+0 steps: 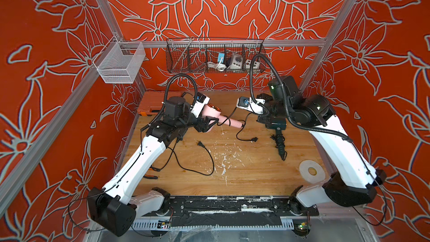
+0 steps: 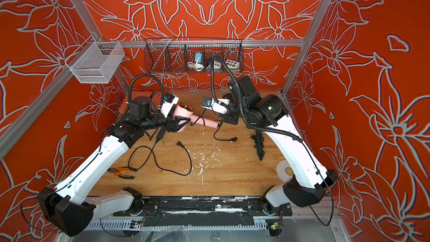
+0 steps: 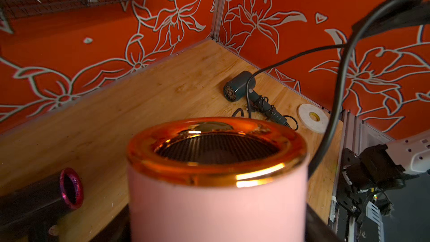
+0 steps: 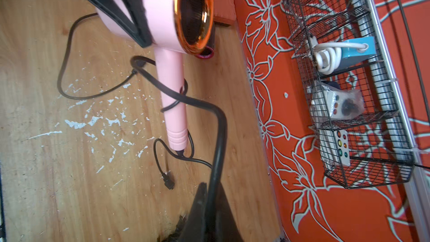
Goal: Wrap the cord around the hair dryer
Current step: Wrap the power cord around the hair dryer.
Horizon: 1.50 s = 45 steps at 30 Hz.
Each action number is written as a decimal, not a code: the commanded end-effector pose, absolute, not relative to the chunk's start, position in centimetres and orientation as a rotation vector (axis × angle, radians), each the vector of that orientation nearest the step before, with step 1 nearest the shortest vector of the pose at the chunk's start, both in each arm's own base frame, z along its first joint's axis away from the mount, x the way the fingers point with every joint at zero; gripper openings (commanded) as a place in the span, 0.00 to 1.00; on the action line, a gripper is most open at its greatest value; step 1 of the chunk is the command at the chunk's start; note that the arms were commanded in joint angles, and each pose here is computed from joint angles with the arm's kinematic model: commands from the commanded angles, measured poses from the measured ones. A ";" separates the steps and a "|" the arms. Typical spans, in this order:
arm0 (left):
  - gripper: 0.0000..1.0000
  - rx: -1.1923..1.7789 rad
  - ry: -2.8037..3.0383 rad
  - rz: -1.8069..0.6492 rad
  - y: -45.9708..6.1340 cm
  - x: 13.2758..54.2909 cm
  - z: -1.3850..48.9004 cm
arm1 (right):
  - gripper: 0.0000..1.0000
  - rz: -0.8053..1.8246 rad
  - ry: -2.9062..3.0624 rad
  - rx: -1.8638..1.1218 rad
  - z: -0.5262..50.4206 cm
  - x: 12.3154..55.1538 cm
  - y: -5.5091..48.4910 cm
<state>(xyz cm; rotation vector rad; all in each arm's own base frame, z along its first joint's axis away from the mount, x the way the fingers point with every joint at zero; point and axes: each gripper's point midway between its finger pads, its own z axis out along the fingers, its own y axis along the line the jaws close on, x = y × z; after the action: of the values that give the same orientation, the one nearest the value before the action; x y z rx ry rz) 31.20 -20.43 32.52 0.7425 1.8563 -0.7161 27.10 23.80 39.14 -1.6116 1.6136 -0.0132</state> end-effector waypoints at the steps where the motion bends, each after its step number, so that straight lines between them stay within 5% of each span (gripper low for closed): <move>1: 0.00 0.803 1.771 -0.703 -20.6 30.2 34.6 | 0.00 -0.086 1.580 -1.612 40.3 28.1 23.3; 11: 0.00 0.983 1.737 -0.951 -24.0 25.6 34.5 | 0.00 -0.080 1.563 -1.555 40.9 32.2 24.2; 19: 0.00 1.007 1.514 -1.174 -25.2 22.5 39.3 | 0.00 0.162 1.595 -1.479 39.3 34.1 25.5; 39: 0.00 0.720 1.175 -1.355 -24.0 26.5 49.9 | 0.00 0.960 1.619 -1.127 34.5 34.0 27.6; 45: 0.00 0.681 1.137 -1.336 -23.5 27.2 52.2 | 0.27 1.015 1.640 -1.057 33.9 34.6 27.5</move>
<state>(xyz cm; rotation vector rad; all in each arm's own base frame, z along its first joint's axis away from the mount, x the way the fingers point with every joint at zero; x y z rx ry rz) 30.15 -24.99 43.63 0.6364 1.4412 -1.3908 34.91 27.13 33.74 -1.0901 1.6564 0.9289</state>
